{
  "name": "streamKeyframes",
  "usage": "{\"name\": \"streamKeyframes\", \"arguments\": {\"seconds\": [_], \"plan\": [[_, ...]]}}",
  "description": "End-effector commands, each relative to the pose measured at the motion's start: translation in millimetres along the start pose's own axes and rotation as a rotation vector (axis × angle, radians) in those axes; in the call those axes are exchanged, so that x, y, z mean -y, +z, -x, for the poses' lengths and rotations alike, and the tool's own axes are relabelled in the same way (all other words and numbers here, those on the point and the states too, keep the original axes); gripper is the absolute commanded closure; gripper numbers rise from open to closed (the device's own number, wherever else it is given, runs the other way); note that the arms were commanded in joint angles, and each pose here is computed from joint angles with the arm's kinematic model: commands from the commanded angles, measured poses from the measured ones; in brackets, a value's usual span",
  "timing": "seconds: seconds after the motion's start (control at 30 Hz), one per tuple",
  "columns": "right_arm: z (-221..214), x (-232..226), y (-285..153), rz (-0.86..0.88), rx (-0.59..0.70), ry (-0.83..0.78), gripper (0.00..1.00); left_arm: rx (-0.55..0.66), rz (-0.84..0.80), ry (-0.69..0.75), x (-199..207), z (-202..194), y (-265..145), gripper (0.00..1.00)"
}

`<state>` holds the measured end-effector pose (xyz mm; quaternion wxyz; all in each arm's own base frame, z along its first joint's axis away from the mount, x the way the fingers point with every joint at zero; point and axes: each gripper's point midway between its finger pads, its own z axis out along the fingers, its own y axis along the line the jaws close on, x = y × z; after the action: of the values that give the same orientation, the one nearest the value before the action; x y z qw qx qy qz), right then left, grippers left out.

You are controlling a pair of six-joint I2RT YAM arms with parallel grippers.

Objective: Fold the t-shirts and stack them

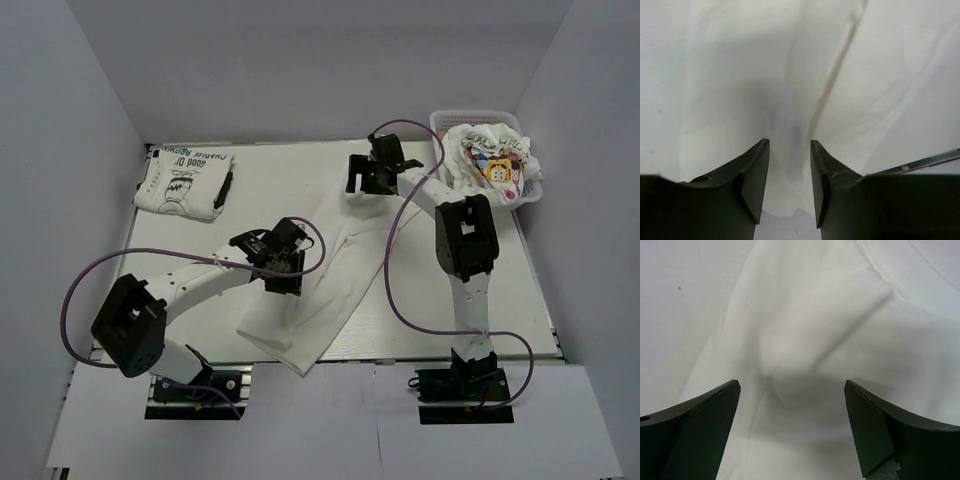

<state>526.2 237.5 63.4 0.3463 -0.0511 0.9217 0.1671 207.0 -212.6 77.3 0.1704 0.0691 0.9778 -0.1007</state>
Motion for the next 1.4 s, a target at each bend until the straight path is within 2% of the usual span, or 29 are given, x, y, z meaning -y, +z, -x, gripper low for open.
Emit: {"name": "streamKeyframes", "arguments": {"seconds": [0.0,0.1,0.2,0.37,0.47,0.5,0.57,0.6,0.63,0.7,0.73,0.8,0.83,0.87,0.93,0.97,1.0,1.07,1.17,1.23,1.27,1.3,1.33,1.37], "plan": [[25.3,0.9,-53.7,-0.052,0.075,-0.005,0.1,0.024,-0.147,0.124,36.2,10.8,4.2,0.51],[-10.4,11.5,-67.3,-0.092,-0.001,0.063,0.1,-0.021,-0.261,0.17,64.2,-0.6,15.5,0.51],[-54.0,19.1,-67.9,-0.109,-0.091,0.107,0.1,-0.073,-0.252,0.223,63.4,-18.5,32.5,0.59],[-91.5,31.4,-53.3,-0.147,-0.201,0.153,0.1,-0.171,-0.257,0.286,72.2,-46.7,59.4,0.65],[-88.4,35.9,-41.5,-0.182,-0.223,0.179,0.1,-0.194,-0.287,0.328,83.3,-58.9,65.9,0.66],[-107.1,43.7,-29.6,-0.212,-0.281,0.187,0.1,-0.201,-0.29,0.342,88.7,-61.8,71.5,0.66],[-90.0,42.0,-20.9,-0.21,-0.252,0.191,0.1,-0.193,-0.3,0.36,96.6,-59.1,77.7,0.66],[-113.1,50.8,-7.0,-0.236,-0.321,0.206,0.1,-0.18,-0.309,0.361,102.5,-53.4,79.6,0.68],[-86.6,46.2,-0.8,-0.213,-0.273,0.211,0.1,-0.21,-0.306,0.381,104.0,-60.8,87.8,0.68],[-111.6,55.9,21.6,-0.227,-0.358,0.227,0.1,-0.183,-0.325,0.392,116.1,-49.9,95.5,0.7],[-78.6,52.3,26.5,-0.204,-0.297,0.228,0.1,-0.179,-0.327,0.392,119.7,-47.1,99.9,0.7],[-87.5,58.1,42.8,-0.205,-0.331,0.23,0.1,-0.169,-0.341,0.393,129.5,-36.6,113.6,0.71],[-55.6,59.3,54.6,-0.184,-0.252,0.232,0.1,-0.16,-0.342,0.384,131.1,-29.6,118.9,0.71],[-65.5,56.3,67.0,-0.131,-0.286,0.248,0.1,-0.142,-0.353,0.385,138.0,-23.5,124.3,0.71],[-42.4,51.3,86.7,-0.051,-0.206,0.25,0.1,-0.121,-0.345,0.376,148.7,-5.5,141.7,0.71],[-29.2,51.0,88.9,-0.023,-0.171,0.26,0.1,-0.093,-0.345,0.376,161.8,12.2,140.0,0.71],[-25.9,43.5,90.9,0.032,-0.166,0.264,0.1,-0.102,-0.32,0.375,161.7,13.9,151.6,0.71],[1.1,33.9,88.6,0.089,-0.091,0.243,0.1,-0.07,-0.34,0.385,176.7,31.5,144.4,0.71],[37.7,23.2,63.8,0.115,-0.016,0.169,0.1,-0.005,-0.364,0.4,182.7,46.1,120.8,0.7],[74.4,11.1,27.8,0.129,0.067,0.111,0.1,0.037,-0.347,0.443,180.9,47.8,102.4,0.66],[92.0,3.5,7.8,0.139,0.111,0.09,0.1,0.112,-0.339,0.458,183.9,58.9,77.0,0.64],[96.9,3.1,-2.2,0.136,0.119,0.068,0.1,0.135,-0.343,0.456,181.8,61.5,64.4,0.57],[100.3,2.1,-11.4,0.13,0.128,0.066,0.1,0.137,-0.356,0.457,176.0,54.3,58.8,0.54],[121.1,-6.6,-46.0,0.13,0.183,0.054,0.1,0.146,-0.402,0.461,179.0,51.1,45.7,0.5]]}}
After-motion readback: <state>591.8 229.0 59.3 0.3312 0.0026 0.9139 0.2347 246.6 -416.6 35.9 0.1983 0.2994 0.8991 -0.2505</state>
